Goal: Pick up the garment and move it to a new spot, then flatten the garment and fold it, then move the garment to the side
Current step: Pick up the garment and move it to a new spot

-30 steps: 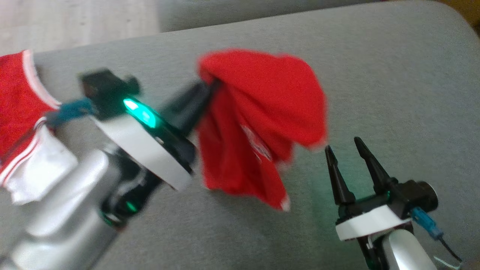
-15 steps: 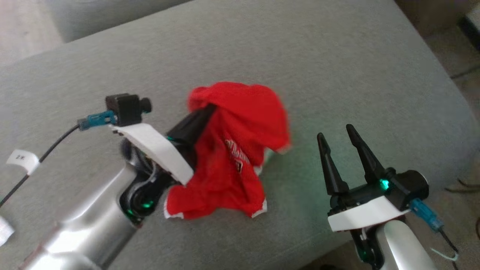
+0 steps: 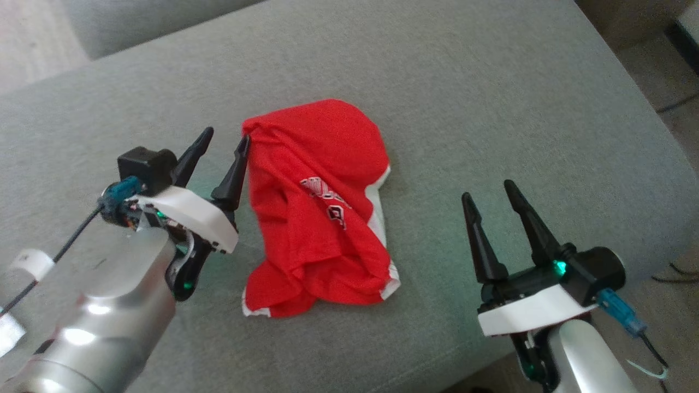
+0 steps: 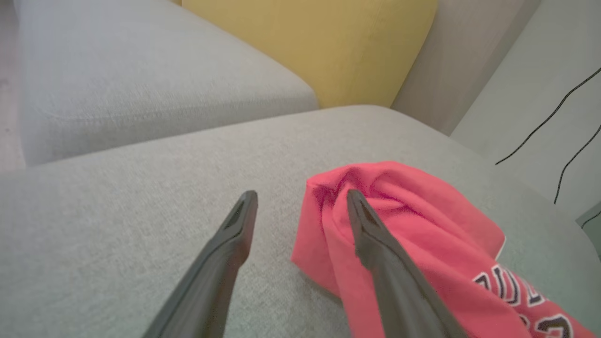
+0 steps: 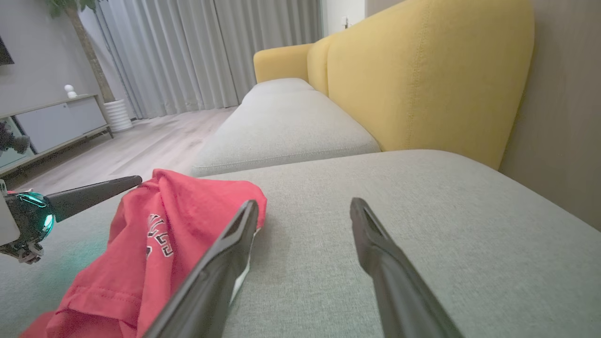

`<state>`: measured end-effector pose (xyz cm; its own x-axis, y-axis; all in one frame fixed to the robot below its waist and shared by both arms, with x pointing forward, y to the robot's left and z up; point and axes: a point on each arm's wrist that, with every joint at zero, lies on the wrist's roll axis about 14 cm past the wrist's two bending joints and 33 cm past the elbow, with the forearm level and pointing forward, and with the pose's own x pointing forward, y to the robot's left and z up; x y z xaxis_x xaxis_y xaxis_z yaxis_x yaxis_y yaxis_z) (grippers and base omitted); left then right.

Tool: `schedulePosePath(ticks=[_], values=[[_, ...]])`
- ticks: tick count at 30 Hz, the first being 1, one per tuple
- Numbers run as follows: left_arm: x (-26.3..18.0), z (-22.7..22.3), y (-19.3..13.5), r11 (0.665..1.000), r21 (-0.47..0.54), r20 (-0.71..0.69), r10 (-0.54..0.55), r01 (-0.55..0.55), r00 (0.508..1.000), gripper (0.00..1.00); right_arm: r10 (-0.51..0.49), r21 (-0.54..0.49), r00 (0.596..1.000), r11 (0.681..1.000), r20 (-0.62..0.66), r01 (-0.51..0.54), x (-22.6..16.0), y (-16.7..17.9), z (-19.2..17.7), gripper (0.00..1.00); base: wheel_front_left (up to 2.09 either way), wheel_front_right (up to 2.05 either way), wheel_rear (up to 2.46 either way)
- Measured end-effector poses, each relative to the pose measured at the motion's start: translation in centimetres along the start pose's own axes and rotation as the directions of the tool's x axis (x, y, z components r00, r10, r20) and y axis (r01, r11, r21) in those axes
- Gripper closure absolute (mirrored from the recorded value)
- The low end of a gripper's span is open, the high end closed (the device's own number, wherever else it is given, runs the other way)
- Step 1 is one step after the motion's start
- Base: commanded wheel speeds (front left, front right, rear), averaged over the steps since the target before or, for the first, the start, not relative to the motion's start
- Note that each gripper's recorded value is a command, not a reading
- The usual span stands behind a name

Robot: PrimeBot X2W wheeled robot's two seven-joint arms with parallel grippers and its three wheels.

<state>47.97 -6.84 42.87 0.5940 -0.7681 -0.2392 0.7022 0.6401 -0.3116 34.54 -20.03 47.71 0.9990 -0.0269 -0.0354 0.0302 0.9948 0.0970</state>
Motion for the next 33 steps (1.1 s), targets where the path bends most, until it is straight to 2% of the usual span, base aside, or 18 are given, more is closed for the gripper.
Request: schedulePosePath(ticks=[4,8,15,21,24,25,27,33], values=[[-1.3,2.4,0.6,0.997,0.048,0.094,0.063,-0.068,0.994,0.0,0.017,-0.026,0.999,1.0,0.027,-0.017,0.4,0.3,0.8,0.0,0.0,0.0,0.0],[-4.7,6.7,0.8,0.986,0.027,0.278,0.149,-0.163,0.949,0.0,0.024,-0.059,0.998,0.998,0.056,-0.021,0.8,0.2,1.7,0.0,0.0,0.0,0.0],[-13.5,1.6,0.4,0.942,-0.023,0.296,0.327,-0.335,0.898,0.0,0.068,-0.125,0.996,0.99,0.053,-0.061,0.7,1.2,1.4,0.0,0.0,0.0,0.0],[-19.9,0.9,0.6,0.872,-0.065,0.357,0.474,-0.484,0.805,0.0,0.108,-0.132,0.993,0.986,0.045,-0.101,0.3,2.4,1.1,0.0,0.0,0.0,0.0],[-22.9,-1.1,0.8,0.827,-0.088,0.334,0.55,-0.556,0.766,0.0,0.129,-0.126,0.991,0.984,0.034,-0.124,0.0,3.1,0.7,0.0,0.0,0.0,0.0],[-24.6,-2.5,0.9,0.801,-0.104,0.312,0.589,-0.589,0.746,0.0,0.139,-0.118,0.99,0.984,0.022,-0.136,-0.3,3.4,0.2,0.0,0.0,0.0,0.0],[-26.0,-3.3,1.0,0.778,-0.114,0.304,0.619,-0.617,0.724,0.0,0.15,-0.108,0.989,0.983,0.005,-0.148,-0.5,3.7,-0.3,0.0,0.0,0.0,0.0],[-28.1,-3.2,1.6,0.747,-0.113,0.329,0.651,-0.656,0.685,0.0,0.15,-0.053,0.988,0.987,-0.022,-0.151,-0.6,3.9,-1.3,0.0,0.0,0.0,0.0]])
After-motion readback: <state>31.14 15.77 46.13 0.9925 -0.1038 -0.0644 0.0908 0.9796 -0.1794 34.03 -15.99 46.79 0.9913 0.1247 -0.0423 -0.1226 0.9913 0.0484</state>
